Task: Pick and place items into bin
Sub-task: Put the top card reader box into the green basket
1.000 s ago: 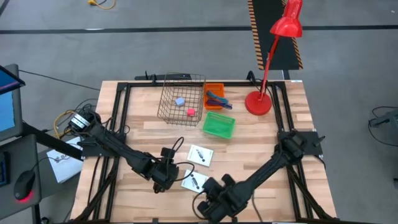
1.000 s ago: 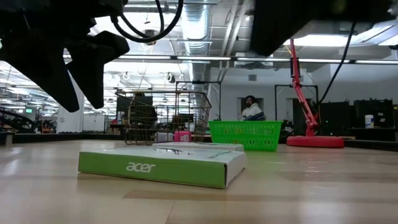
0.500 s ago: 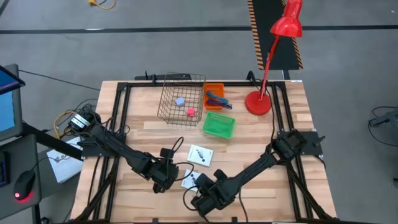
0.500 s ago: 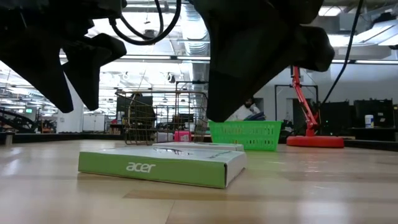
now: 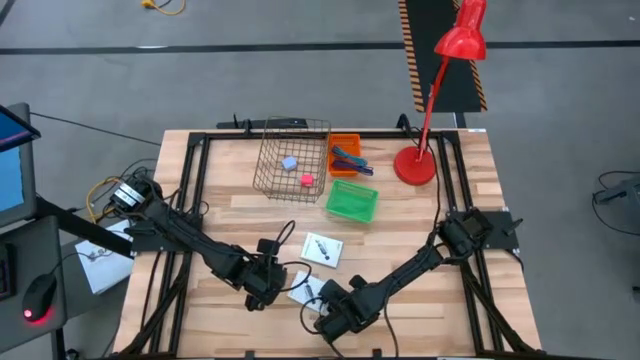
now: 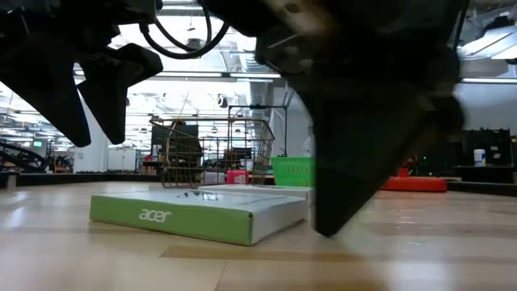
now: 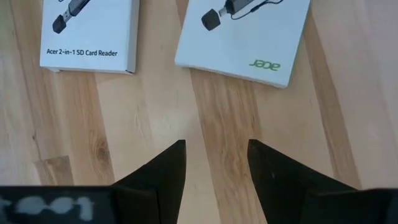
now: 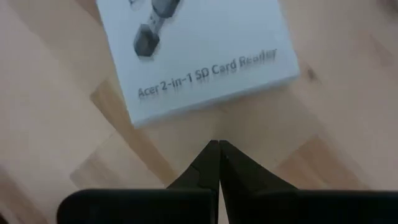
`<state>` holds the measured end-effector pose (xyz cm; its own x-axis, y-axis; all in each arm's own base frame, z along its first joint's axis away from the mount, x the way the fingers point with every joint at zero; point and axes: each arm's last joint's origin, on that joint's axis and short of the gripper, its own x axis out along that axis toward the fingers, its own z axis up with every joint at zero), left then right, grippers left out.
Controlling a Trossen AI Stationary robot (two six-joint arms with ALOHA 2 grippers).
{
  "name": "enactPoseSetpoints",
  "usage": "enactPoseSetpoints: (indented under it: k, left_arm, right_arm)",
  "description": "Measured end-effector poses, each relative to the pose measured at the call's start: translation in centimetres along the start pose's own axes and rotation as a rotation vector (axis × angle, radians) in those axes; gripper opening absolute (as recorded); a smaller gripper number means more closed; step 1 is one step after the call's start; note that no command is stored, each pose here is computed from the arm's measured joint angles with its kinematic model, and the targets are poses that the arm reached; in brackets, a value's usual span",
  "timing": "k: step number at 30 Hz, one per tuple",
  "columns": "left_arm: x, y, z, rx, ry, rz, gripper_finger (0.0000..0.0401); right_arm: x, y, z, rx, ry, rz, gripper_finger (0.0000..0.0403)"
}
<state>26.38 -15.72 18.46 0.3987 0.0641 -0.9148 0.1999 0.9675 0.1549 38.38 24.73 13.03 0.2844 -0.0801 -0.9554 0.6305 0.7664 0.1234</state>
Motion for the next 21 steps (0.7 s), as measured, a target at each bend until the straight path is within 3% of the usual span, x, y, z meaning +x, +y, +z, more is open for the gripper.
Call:
enactPoseSetpoints:
  k: [6, 11, 21]
  left_arm:
    - [0.0, 0.0, 0.0, 0.010, 0.003, 0.000, 0.0163]
    - [0.0, 0.1, -0.3, 0.022, 0.036, 0.010, 0.0163]
    - [0.0, 0.2, -0.5, 0.028, 0.054, 0.016, 0.0163]
  right_arm:
    - [0.1, 0.0, -0.6, 0.011, 0.004, 0.004, 0.0000]
    - [-0.7, 0.1, -1.1, 0.022, -0.091, -0.005, 0.0000]
    - [-2.1, 1.1, 0.0, 0.031, -0.245, 0.088, 0.0000]
